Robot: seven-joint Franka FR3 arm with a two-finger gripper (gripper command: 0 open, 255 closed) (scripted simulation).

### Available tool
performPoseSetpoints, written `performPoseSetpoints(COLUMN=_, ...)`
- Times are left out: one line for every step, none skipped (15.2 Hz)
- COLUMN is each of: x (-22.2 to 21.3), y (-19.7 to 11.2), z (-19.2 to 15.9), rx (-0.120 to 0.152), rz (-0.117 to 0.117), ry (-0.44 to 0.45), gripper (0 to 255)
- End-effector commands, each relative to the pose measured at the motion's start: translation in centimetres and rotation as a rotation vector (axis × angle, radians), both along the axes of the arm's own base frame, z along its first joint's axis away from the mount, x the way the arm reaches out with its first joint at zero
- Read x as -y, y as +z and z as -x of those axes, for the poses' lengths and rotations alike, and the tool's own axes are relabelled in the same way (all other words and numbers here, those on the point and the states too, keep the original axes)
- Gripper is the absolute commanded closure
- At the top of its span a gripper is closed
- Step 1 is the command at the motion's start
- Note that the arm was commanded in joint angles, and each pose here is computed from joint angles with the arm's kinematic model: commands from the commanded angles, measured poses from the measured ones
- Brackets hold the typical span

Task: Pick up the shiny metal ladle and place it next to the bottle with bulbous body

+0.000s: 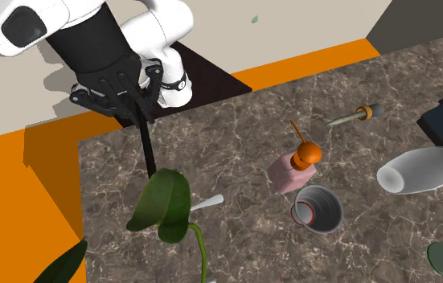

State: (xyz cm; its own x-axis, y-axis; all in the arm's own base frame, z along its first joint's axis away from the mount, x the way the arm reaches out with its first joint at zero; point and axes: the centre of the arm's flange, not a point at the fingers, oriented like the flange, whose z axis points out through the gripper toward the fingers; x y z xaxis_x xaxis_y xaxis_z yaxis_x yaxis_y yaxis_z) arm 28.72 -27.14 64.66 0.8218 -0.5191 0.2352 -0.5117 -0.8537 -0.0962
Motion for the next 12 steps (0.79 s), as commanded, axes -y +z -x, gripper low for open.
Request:
performPoseSetpoints(x=0.0, y=0.9, z=0.0, rx=0.0, rz=0.0, ry=0.0, gripper=255)
performPoseSetpoints(x=-1.0, y=0.9, z=-0.9, rx=0.0, rz=0.0, ry=0.0, gripper=255)
performPoseSetpoints(x=-2.1, y=0.9, z=-1.7, rx=0.0, rz=0.0, ry=0.0, gripper=255)
performPoseSetpoints(x=-3.1, y=0.9, z=-2.6, rx=0.0, rz=0.0, ry=0.0, gripper=255)
performPoseSetpoints(x=-4.1, y=0.9, z=-3.4, rx=0.0, rz=0.0, ry=0.0, gripper=255)
performPoseSetpoints(x=-5.1, y=0.9, z=-4.3, rx=0.0, rz=0.0, ry=0.0, gripper=255)
performPoseSetpoints(x=-6.1, y=0.9, z=-5.1, rx=0.0, rz=0.0, ry=0.0, gripper=255)
performPoseSetpoints(x=-7.1, y=0.9, z=-6.0, rx=0.0, rz=0.0, ry=0.0, gripper=255)
performPoseSetpoints(x=-8.1, y=0.9, z=-6.8, rx=0.0, rz=0.0, ry=0.0, gripper=255)
performPoseSetpoints(x=-9.1, y=0.9, z=-7.7, rx=0.0, rz=0.0, ry=0.0, gripper=255)
performPoseSetpoints(x=-10.1, y=0.9, z=-8.5, rx=0.0, rz=0.0, ry=0.0, gripper=255)
performPoseSetpoints(x=-11.2, y=0.9, z=-9.4, rx=0.0, rz=0.0, ry=0.0, gripper=255)
